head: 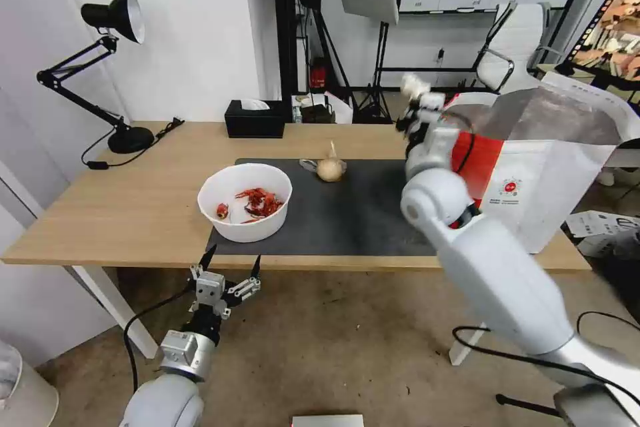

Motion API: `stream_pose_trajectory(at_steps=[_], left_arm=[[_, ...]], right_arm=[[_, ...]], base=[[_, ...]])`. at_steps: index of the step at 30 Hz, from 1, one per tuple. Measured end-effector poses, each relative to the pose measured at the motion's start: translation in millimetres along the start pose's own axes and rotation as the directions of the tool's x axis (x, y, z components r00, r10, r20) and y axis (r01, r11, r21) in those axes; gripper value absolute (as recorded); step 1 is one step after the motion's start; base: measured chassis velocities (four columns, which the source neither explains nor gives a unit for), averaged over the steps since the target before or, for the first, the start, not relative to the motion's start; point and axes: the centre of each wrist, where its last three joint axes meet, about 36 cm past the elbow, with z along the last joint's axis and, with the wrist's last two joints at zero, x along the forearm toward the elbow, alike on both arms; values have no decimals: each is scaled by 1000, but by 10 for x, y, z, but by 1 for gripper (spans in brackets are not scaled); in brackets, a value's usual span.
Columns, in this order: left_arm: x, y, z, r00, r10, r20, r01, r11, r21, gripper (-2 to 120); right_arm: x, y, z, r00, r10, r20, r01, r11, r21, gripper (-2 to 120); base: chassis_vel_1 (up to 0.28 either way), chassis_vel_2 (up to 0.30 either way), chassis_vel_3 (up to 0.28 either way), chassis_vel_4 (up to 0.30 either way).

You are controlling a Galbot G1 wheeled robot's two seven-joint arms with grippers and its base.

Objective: Pick up the trash from the table and place it into the takeout bag.

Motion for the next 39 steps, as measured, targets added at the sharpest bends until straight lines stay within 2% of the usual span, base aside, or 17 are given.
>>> stream_pose_trajectory(at_steps=[2,4,5,7,11,13,15,22,23,26,28,31,32,35,37,38,39], left_arm=[[0,5,0,1000,-1,0,1,1000,-1,100],[0,12,-4,1000,-1,1,1,1000,-3,100],[0,12,-4,1000,-1,1,1,1000,-3,100],[-4,16,-8,1000,-1,3,1,1000,-4,100],[-14,11,-10,1000,2,5,-2,1000,-4,100],[-27,1,-11,1000,6,7,-6,1000,-3,100],[-31,-4,-11,1000,7,8,-7,1000,-2,100],[-23,-40,-12,1000,15,7,-15,1000,5,100],[-23,-40,-12,1000,15,7,-15,1000,5,100],[-15,-48,-26,1000,16,9,-16,1000,6,100],[-12,-49,-31,1000,16,9,-16,1000,7,100],[-3,-53,-45,1000,17,11,-17,1000,8,100],[-3,-53,-45,1000,17,11,-17,1000,8,100],[-3,-57,-66,1000,18,15,-18,1000,8,100],[-3,-58,-72,1000,18,17,-18,1000,9,100],[-4,-60,-84,1000,19,19,-19,1000,9,100],[-4,-60,-84,1000,19,19,-19,1000,9,100]], right_arm=[[-8,-70,-103,999,35,-2,-35,999,15,0],[10,-227,-251,989,142,-45,-139,988,75,0],[10,-227,-251,989,142,-45,-139,988,75,0],[22,-440,-314,973,222,-69,-212,968,134,0],[46,-601,-321,963,246,-111,-228,961,157,0],[91,-711,-345,954,251,-166,-223,960,170,0],[99,-756,-354,948,258,-185,-223,957,187,3],[140,-876,-385,937,269,-224,-217,948,231,32],[140,-876,-385,937,269,-224,-217,948,231,32],[163,-888,-379,936,267,-228,-212,948,239,46],[164,-895,-378,936,268,-228,-213,947,241,50],[167,-925,-386,936,270,-224,-212,945,250,67],[167,-925,-386,936,270,-224,-212,945,250,67],[193,-946,-409,943,251,-220,-199,952,233,80],[205,-952,-408,945,244,-218,-194,955,225,82],[244,-967,-404,954,210,-213,-169,967,193,89],[244,-967,-404,954,210,-213,-169,967,193,89]], base=[[0,0,0,0],[0,0,0,0],[0,0,0,0],[0,0,0,0],[0,0,0,0],[0,0,0,0],[0,0,0,0],[0,0,0,0],[0,0,0,0],[0,0,0,0],[0,0,0,0],[0,0,0,0],[0,0,0,0],[0,0,0,0],[0,0,0,0],[0,0,0,0],[0,0,0,0]])
